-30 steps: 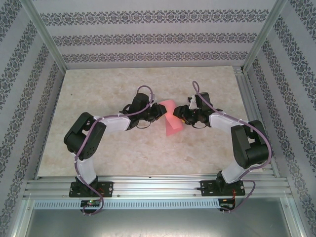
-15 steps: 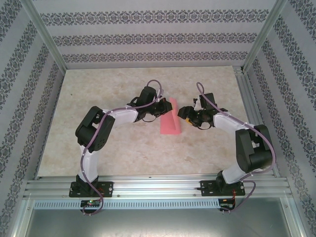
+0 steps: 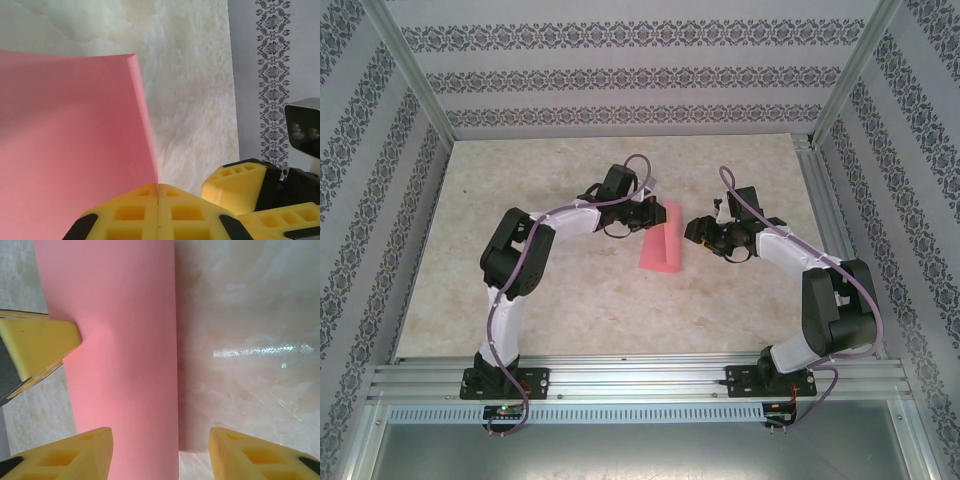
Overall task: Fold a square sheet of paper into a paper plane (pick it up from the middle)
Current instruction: Hold the square sheet of paper at the center of the table.
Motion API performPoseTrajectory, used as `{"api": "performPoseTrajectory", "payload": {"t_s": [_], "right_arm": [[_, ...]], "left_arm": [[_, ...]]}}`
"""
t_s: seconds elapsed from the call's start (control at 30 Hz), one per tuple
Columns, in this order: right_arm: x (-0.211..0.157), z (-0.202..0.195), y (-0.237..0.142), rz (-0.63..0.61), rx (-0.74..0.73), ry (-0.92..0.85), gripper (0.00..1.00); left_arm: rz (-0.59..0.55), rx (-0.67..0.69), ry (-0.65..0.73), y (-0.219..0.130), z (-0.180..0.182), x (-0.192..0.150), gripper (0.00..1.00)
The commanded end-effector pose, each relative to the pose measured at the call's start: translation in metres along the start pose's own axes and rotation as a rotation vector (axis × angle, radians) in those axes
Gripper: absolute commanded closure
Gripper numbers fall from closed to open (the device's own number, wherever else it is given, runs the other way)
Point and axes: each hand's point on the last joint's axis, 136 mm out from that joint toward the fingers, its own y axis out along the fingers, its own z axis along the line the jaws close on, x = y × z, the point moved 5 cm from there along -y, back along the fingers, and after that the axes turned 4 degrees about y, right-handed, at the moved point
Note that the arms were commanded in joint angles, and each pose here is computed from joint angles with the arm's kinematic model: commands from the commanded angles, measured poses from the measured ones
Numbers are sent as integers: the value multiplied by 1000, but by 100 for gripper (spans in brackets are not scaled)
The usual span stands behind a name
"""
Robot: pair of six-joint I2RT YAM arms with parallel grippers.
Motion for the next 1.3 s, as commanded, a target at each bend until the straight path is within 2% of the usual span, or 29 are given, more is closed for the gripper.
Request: {"api": "performPoseTrajectory", "payload": {"t_s": [0.0, 0.47, 0.77, 0.9, 0.93, 1.03, 1.27], "right_arm": [[8, 13, -5, -34, 34, -32, 47], [4, 8, 9, -25, -5, -18, 46], [4, 12, 21, -27, -13, -7, 51], [7, 22, 24, -40, 40, -5, 53], [7, 25, 25, -44, 63, 0, 54], [9, 35, 30, -46, 143, 24, 66], [7, 38, 49, -13, 172, 55, 76]], "left_arm": [[95, -16, 35, -2, 8, -3, 96], [160, -27, 38, -4, 27, 11, 95], [193, -14, 60, -4, 40, 20, 94], [226, -28, 86, 0, 42, 20, 94], [230, -25, 91, 1, 44, 20, 94], [237, -35, 102, 4, 44, 22, 94], [241, 19, 116, 5, 52, 23, 93]]}}
